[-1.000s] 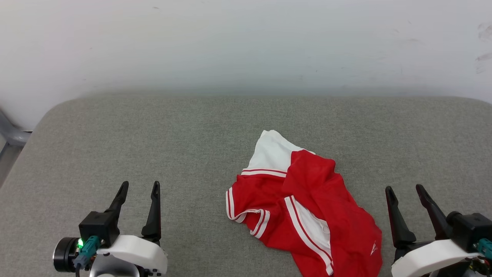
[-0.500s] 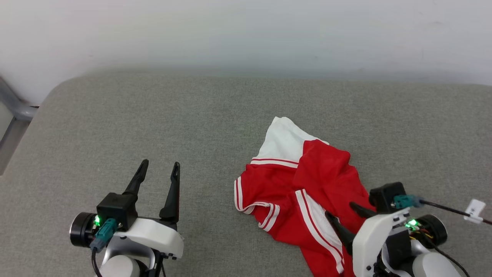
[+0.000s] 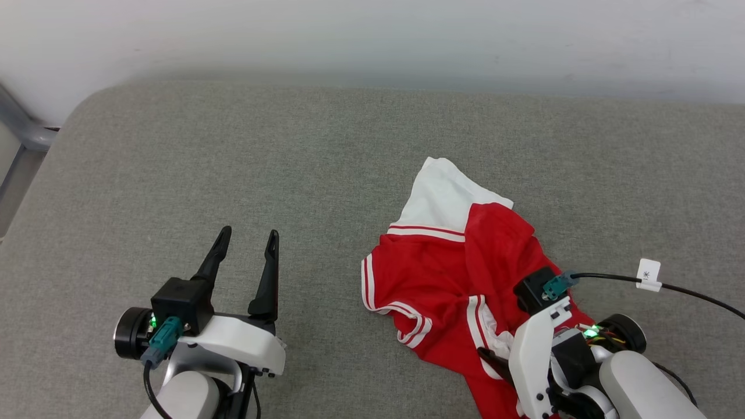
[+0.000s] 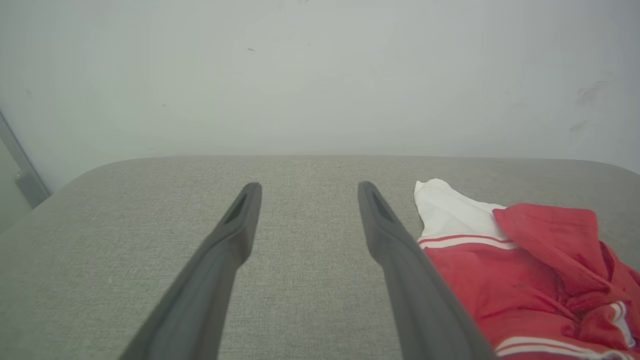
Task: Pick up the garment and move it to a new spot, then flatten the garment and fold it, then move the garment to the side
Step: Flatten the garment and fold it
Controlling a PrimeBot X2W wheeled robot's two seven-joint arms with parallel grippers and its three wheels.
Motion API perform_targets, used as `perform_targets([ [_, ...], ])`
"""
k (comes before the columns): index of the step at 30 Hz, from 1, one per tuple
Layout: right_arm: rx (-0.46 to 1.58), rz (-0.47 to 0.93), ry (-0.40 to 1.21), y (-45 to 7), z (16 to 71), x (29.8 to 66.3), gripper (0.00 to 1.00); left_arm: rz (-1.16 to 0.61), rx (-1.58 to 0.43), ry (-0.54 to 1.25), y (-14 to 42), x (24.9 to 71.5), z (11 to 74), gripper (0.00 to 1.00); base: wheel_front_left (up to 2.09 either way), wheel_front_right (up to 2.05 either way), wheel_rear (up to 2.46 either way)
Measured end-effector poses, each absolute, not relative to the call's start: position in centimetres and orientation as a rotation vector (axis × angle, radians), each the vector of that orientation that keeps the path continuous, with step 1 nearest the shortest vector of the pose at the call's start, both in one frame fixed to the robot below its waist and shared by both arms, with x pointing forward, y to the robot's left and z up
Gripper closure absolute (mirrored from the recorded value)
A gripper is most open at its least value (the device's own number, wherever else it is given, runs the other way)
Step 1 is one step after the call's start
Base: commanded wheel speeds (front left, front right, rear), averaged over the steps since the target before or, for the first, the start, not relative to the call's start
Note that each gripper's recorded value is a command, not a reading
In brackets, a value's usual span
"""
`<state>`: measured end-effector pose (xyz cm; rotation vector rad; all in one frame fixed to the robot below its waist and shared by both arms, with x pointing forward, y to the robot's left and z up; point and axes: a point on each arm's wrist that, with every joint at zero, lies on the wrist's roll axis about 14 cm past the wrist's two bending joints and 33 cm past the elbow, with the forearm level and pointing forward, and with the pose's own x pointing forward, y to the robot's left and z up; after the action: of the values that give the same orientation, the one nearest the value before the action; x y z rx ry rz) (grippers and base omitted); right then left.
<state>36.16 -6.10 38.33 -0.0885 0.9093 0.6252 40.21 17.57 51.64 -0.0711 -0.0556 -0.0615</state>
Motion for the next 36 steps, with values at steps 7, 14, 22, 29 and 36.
perform_targets([
  [7, -0.059, 0.594, 0.795, -6.8, 40.2, 38.0, 1.00, -0.063, -0.080, -0.060, 17.4, 40.4, 51.6, 0.00, 0.00, 0.00, 0.00],
  [14, 0.005, 0.397, 0.580, -12.5, 45.3, 42.9, 1.00, -0.079, -0.086, -0.065, 16.7, 40.7, 51.7, 0.00, 0.00, 0.00, 0.00],
  [22, 0.215, 0.072, 0.614, -21.9, 42.8, 42.5, 1.00, -0.094, -0.095, -0.048, 16.2, 41.1, 51.1, 0.00, 0.00, 0.00, 0.00],
  [29, 0.441, -0.149, 0.650, -25.3, 38.3, 38.7, 0.98, -0.084, -0.098, -0.027, 16.4, 41.4, 50.3, 0.00, 0.00, 0.00, 0.00],
  [36, 0.467, -0.212, 0.553, -25.7, 38.4, 37.6, 0.00, -0.084, -0.100, -0.023, 16.4, 41.5, 50.2, 0.00, 0.00, 0.00, 0.00],
])
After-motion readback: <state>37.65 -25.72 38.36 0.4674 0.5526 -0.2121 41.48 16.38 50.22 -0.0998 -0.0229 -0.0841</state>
